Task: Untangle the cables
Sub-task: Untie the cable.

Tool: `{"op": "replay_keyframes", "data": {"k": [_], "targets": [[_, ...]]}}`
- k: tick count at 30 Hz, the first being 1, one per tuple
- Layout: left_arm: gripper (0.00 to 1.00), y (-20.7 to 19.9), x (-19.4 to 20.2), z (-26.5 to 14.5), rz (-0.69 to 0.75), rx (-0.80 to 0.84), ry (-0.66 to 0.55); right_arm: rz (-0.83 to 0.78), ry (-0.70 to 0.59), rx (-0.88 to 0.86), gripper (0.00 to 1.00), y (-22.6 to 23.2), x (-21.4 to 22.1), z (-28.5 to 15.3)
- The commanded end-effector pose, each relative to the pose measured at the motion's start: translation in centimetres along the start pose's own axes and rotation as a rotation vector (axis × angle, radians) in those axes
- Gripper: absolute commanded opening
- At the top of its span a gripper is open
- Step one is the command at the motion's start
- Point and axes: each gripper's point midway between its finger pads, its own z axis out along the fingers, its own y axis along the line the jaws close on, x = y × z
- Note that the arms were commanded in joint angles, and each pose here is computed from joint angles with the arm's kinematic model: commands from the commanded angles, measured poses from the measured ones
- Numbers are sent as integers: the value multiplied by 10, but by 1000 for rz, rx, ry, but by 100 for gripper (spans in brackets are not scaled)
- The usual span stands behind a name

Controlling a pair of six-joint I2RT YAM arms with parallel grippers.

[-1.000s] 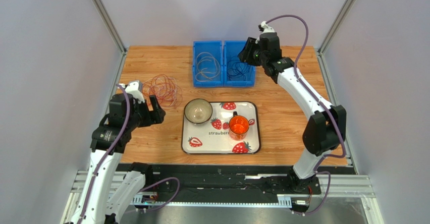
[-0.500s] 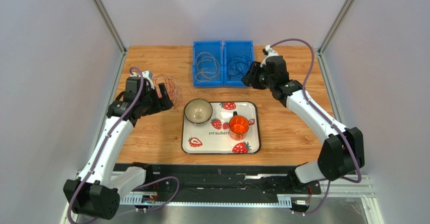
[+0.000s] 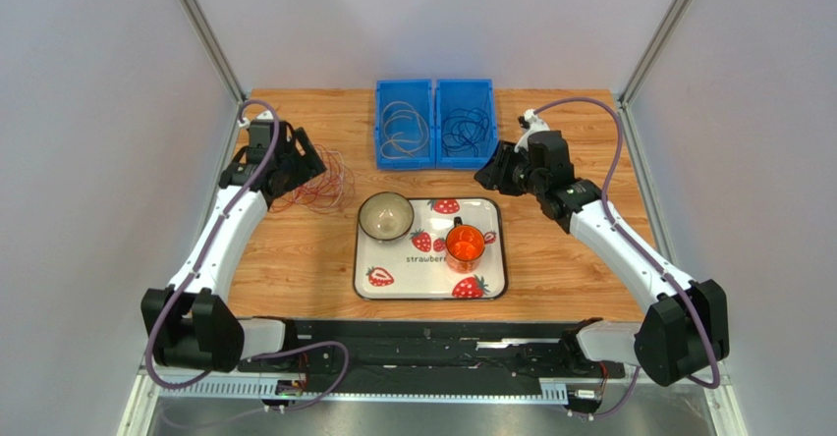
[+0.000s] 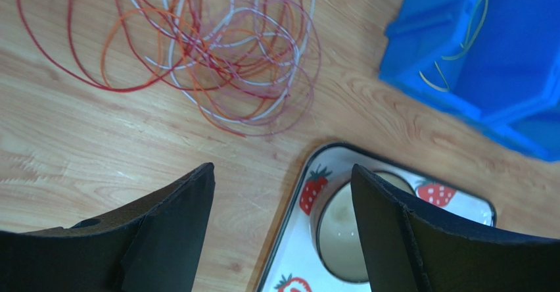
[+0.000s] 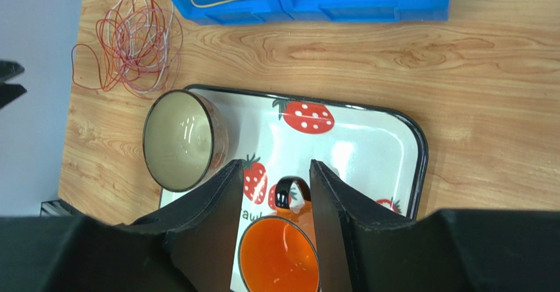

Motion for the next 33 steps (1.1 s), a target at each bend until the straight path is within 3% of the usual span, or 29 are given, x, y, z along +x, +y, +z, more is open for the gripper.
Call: {"op": "replay_keyframes", "data": {"k": [1,8,17,27,33], "targets": [[84,21,-36,10,-123,-103,-81,-1,-24,-42,45,9,0,-13],[82,90,-35,11,-331,-211,-155,-1,3,-54,45,9,12,-13],[82,136,-25,6,-480,-316,-288,5,36,-72,44,13,21,-3],[81,161,-29,46,-538,-354,-248,6,43,-78,44,14,21,1],[75,169,-31,75,-551,-368,-203,4,44,-79,44,14,21,1]]}}
